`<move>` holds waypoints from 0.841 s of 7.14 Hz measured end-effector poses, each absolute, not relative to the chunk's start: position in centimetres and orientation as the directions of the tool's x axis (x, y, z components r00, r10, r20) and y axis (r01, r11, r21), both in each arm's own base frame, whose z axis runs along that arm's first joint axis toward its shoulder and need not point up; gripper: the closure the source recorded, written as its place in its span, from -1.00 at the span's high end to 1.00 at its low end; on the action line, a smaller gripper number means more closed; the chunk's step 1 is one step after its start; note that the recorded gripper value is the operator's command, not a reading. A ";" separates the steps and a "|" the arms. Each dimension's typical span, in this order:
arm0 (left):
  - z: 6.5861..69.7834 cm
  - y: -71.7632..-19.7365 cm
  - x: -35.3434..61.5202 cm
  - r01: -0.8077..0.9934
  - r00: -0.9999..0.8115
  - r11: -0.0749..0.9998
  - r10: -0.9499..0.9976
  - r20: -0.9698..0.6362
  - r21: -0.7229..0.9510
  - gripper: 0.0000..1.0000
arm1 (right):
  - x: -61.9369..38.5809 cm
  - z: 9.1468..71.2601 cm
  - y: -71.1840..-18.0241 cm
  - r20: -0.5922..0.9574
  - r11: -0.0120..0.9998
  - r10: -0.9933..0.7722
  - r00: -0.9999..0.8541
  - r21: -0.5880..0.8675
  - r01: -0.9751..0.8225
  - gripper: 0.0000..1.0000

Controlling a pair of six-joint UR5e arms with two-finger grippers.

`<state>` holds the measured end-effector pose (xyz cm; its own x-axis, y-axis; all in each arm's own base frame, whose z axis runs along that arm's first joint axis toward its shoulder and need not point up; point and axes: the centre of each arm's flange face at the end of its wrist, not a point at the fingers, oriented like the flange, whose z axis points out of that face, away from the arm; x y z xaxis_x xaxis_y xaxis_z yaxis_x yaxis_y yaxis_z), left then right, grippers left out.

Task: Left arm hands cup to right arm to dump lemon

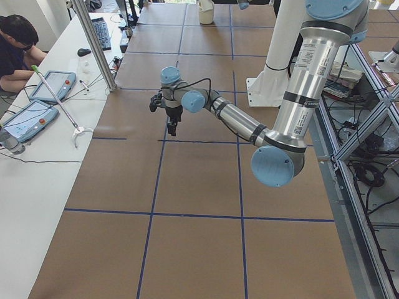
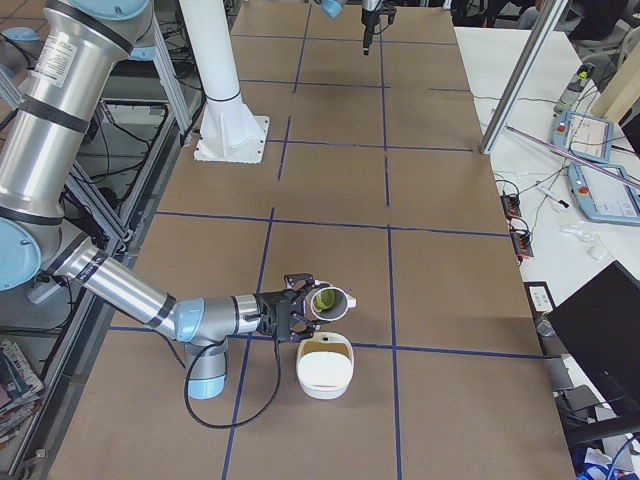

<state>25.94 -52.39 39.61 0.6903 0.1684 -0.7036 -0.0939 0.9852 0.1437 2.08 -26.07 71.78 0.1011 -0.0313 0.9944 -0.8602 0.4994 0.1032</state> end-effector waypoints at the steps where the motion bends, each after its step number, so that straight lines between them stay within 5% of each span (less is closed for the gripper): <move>1: 39.5 -52.3 25.9 -0.094 0.689 0.985 0.170 -0.704 0.146 1.00 | 2.3 71.9 -25.9 1.000 0.495 0.013 -0.016 -0.020 -0.869 -0.97; 6: 38.9 -52.2 25.8 -0.091 0.685 0.984 0.175 -0.707 0.155 1.00 | 5.0 71.5 -26.0 0.870 0.366 0.155 -0.468 -0.491 -0.791 -0.96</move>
<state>25.78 -52.17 38.95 0.6849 0.1751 -0.7073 -0.0915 0.9837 0.1550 5.01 -25.97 71.47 -0.4682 0.1549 0.8700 -0.7909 0.3655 -0.4907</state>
